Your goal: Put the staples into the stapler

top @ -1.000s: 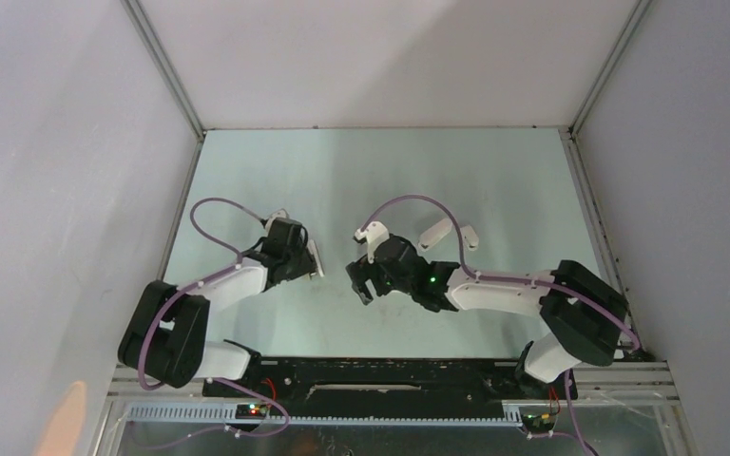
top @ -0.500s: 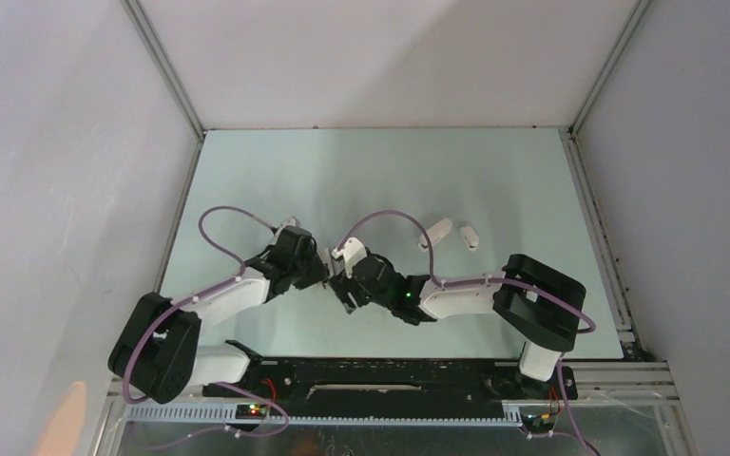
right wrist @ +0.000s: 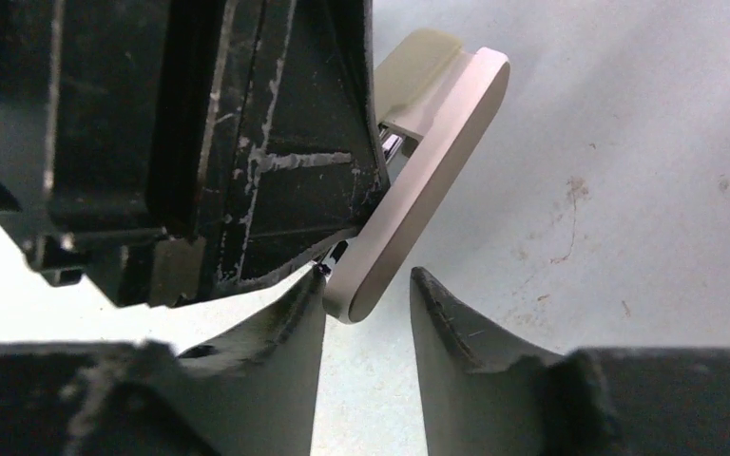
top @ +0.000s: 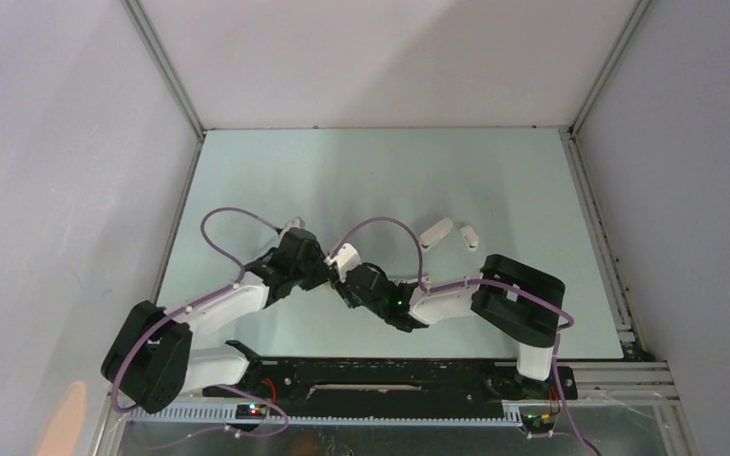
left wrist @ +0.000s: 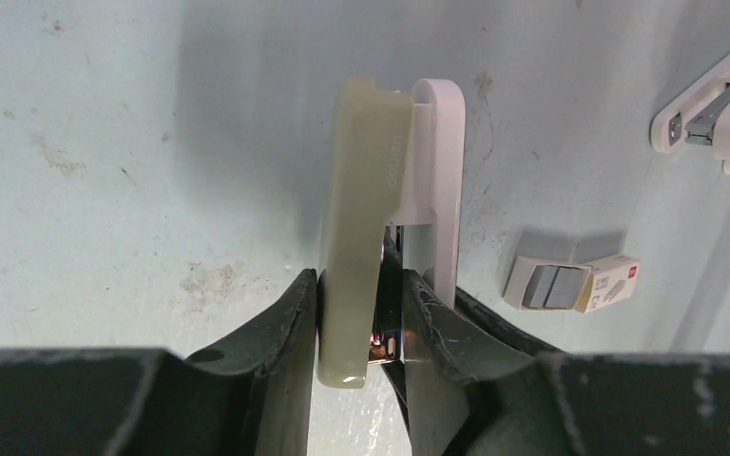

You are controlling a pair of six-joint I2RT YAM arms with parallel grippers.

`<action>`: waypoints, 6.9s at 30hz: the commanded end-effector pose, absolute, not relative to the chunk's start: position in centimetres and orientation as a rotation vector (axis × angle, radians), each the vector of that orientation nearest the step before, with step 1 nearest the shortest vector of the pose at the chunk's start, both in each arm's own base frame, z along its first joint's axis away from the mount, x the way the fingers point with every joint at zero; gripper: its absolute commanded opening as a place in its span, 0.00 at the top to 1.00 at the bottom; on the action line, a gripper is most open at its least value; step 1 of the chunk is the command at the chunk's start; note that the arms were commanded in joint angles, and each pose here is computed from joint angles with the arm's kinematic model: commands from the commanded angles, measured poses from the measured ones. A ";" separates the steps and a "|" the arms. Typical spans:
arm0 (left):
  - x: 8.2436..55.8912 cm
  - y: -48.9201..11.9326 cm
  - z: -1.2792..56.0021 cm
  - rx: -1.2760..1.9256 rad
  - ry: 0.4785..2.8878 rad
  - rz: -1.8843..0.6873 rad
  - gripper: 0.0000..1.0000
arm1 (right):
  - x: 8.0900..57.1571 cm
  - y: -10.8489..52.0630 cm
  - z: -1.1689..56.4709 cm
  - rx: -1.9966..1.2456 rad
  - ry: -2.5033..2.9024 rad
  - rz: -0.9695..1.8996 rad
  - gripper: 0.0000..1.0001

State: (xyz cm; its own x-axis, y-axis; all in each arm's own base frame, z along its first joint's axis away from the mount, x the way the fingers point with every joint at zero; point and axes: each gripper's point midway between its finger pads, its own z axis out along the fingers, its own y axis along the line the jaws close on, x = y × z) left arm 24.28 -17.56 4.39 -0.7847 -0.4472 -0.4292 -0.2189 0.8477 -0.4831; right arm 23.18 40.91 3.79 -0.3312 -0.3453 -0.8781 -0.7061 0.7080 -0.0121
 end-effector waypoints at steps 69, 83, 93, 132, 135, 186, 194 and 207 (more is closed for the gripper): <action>17.9 -31.0 22.0 1.701 1.262 -0.176 0.61 | 18.6 30.5 20.8 -0.604 2.237 1.413 1.00; 17.4 -26.9 26.6 1.386 1.295 -0.423 0.95 | 19.5 25.1 22.9 -0.547 2.073 1.526 1.00; 18.0 -22.7 30.3 0.846 1.254 -0.673 0.99 | 18.4 22.8 27.1 -0.547 1.818 1.712 1.00; 18.4 -23.1 28.9 1.216 1.428 -0.597 1.00 | 19.7 26.1 25.9 -0.883 1.660 1.054 0.16; 17.2 -23.5 28.3 1.313 1.429 -0.645 1.00 | 18.5 27.6 26.4 -1.070 1.488 0.946 0.16; 29.7 -7.0 30.9 0.094 1.674 -0.114 0.00 | 36.9 33.5 8.0 -0.871 2.042 0.378 0.94; 30.7 -6.0 29.9 0.012 1.740 -0.093 0.00 | 37.8 33.6 4.4 -0.772 2.118 0.394 0.79; 31.6 -4.7 27.9 -0.076 1.874 -0.029 0.00 | 36.0 31.7 7.9 -0.708 2.119 0.401 0.35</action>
State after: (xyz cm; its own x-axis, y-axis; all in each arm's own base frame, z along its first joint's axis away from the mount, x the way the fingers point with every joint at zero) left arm 31.19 -5.54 26.94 -0.2769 -0.0210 -0.9607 0.0281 0.9992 -0.0300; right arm 35.56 32.07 2.57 -0.5292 -0.4294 -0.7318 -0.6473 0.7620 0.0210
